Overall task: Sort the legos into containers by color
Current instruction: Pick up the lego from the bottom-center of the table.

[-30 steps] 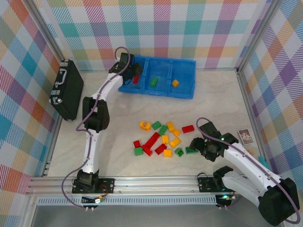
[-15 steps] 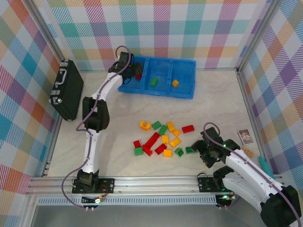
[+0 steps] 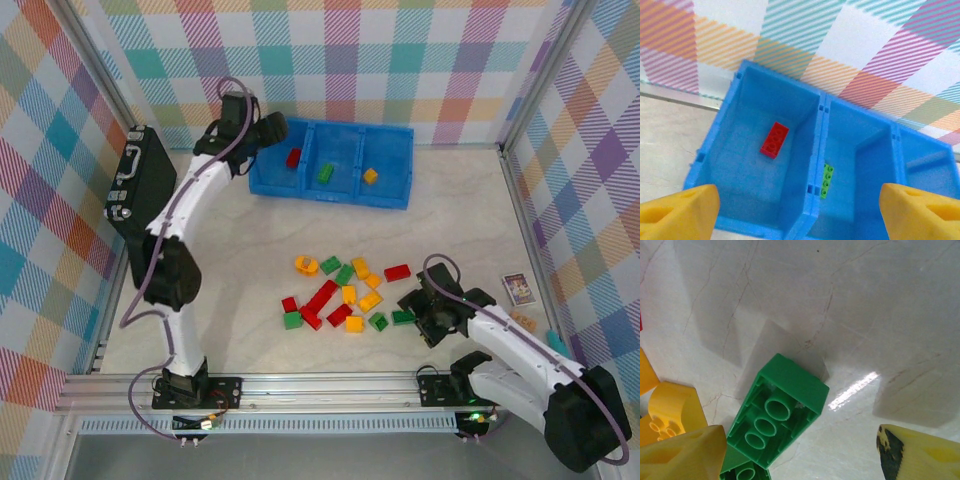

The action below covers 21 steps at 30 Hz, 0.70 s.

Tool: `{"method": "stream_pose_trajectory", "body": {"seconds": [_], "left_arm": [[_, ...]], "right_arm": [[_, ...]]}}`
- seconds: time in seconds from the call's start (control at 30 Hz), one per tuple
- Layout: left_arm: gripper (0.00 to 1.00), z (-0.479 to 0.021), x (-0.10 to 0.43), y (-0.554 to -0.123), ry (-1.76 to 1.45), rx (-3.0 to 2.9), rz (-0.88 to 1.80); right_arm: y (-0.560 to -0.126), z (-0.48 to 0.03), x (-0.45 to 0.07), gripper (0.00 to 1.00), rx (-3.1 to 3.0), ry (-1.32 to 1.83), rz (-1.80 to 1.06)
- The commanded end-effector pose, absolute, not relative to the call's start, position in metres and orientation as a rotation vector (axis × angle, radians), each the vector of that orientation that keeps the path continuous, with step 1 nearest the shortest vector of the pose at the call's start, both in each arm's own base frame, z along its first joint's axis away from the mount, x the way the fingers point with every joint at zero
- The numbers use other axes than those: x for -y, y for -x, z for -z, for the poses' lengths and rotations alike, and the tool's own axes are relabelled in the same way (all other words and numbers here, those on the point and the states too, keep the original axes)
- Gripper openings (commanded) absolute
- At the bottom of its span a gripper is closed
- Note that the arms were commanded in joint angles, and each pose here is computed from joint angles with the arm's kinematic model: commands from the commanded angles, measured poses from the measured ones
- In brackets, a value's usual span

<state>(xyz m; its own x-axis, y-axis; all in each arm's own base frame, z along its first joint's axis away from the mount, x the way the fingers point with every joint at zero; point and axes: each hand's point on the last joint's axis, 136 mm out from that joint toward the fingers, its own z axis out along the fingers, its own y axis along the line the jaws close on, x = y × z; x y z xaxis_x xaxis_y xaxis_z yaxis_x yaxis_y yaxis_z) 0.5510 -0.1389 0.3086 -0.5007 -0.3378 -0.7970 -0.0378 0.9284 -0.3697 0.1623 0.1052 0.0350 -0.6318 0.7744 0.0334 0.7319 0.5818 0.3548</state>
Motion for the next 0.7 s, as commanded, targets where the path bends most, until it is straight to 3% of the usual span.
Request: {"method": "stream_pose_trajectory", "body": {"seconds": [0.0,0.4,0.57,0.67], "left_arm": [[0.83,-0.343,0.120,-0.527,0.251,-1.996,0.319],[0.86,-0.387,0.071,-0.424,0.291,-1.921,0.190],[0.87,-0.377,0.052,-0.395,0.290,-1.967,0.092],[0.87,-0.372,0.045,-0.377,0.280,-1.997,0.056]], "right_arm": [[-0.170,-0.036,-0.108,0.78,-2.654,-1.295,-0.524],[-0.186,-0.015,-0.115,0.73,-2.684,-1.286,-0.468],[-0.197,-0.007,-0.123,0.66,-2.723,-1.237,-0.457],[-0.203,-0.005,-0.124,0.57,-2.737,-1.194,-0.433]]}}
